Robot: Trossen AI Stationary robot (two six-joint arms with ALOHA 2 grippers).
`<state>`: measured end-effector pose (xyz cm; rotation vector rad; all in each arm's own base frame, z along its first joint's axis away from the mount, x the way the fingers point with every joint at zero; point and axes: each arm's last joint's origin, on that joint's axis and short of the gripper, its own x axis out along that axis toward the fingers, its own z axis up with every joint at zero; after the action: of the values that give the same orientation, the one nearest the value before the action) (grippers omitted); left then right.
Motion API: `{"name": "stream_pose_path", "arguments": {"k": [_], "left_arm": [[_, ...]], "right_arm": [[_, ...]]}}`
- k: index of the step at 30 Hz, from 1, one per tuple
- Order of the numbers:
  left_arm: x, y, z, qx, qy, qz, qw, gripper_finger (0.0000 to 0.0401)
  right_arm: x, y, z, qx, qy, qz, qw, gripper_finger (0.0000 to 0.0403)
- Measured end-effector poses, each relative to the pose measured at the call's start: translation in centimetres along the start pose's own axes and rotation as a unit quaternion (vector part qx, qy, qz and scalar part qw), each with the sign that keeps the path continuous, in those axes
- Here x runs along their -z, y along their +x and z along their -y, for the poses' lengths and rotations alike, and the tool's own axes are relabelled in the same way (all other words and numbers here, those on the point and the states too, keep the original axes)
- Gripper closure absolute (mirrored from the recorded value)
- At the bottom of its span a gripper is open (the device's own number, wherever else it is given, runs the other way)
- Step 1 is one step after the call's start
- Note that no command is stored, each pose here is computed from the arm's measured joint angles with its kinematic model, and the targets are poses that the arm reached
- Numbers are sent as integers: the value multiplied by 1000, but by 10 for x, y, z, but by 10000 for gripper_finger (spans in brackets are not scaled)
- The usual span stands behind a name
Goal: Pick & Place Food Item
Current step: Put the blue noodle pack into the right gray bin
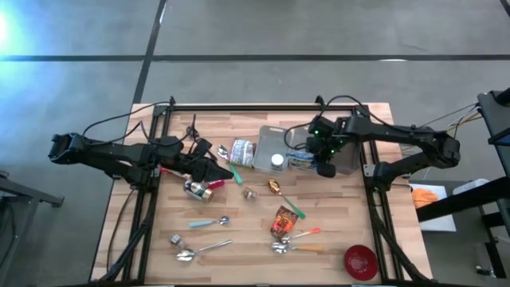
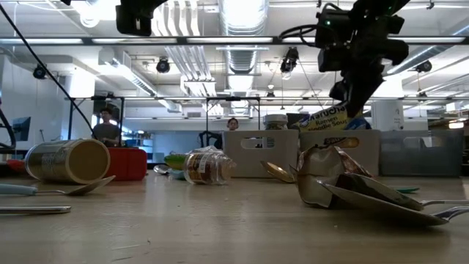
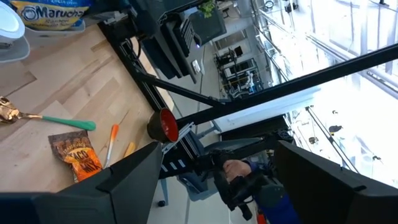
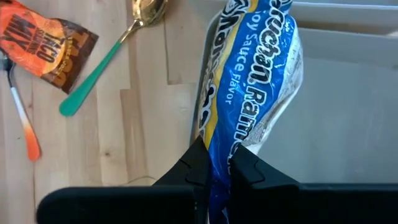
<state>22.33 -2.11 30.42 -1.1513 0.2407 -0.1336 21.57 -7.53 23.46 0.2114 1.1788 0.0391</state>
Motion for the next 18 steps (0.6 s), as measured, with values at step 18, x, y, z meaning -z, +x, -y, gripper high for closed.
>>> {"name": "stream_pose_path", "arguments": {"k": [18], "left_arm": [[0, 0, 0, 0, 0, 0, 1000, 86]], "right_arm": [[0, 1, -4, -2, 49, -5, 999, 309]]}}
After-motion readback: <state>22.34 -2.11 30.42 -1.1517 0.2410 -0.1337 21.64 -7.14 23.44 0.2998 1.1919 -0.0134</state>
